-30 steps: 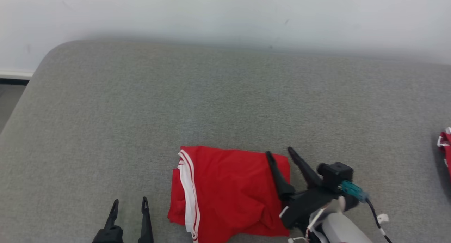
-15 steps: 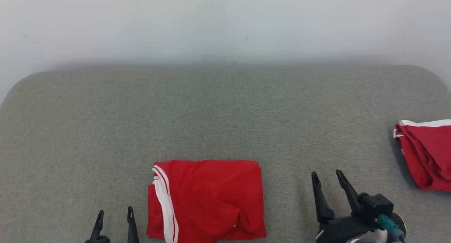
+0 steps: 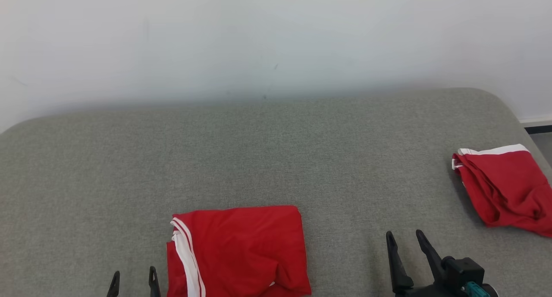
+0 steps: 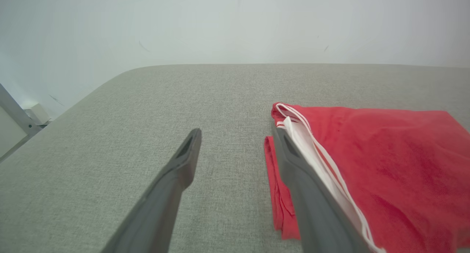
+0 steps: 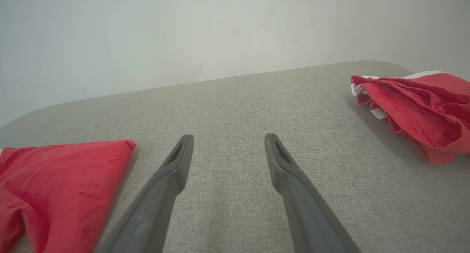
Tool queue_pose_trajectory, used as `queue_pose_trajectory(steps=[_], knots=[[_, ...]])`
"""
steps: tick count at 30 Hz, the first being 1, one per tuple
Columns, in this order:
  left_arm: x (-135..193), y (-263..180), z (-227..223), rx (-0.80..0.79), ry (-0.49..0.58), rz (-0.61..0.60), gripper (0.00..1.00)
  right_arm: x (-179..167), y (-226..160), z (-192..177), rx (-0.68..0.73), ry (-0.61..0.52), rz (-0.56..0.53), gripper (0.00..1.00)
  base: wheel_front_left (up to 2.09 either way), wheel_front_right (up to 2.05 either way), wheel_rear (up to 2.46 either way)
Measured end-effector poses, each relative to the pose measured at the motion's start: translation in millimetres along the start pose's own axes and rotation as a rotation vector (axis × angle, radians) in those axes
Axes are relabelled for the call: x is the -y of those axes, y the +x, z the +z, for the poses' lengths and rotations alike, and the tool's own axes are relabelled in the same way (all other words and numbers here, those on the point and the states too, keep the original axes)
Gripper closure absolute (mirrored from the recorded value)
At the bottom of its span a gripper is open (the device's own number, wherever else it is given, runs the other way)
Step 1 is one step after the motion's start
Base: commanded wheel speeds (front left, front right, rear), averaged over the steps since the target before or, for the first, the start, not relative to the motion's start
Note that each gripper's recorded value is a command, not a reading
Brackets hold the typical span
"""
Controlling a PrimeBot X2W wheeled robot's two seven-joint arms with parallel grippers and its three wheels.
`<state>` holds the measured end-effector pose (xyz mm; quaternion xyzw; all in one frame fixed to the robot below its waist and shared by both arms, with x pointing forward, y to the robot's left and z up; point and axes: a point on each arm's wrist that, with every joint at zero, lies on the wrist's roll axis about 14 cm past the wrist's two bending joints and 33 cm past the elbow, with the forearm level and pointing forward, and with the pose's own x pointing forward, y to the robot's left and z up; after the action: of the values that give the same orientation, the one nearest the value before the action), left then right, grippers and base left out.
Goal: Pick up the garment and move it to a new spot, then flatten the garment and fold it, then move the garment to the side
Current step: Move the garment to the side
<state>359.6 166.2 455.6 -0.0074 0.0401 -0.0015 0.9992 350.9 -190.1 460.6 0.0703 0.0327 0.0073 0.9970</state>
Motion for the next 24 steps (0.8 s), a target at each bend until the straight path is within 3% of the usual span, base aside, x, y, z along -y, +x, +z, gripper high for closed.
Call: queue_pose_trajectory(steps=[14,24], knots=[[9,0,0,0.0,0.002,-0.028,0.0,2,-6,-5,-0.014,0.014,-0.009,0.0,0.0,0.0,0.0],[10,-3,-7,-0.022,-0.011,-0.028,0.0,-65,22,-18,-0.069,0.067,0.188,0.0,0.0,0.0,0.0]])
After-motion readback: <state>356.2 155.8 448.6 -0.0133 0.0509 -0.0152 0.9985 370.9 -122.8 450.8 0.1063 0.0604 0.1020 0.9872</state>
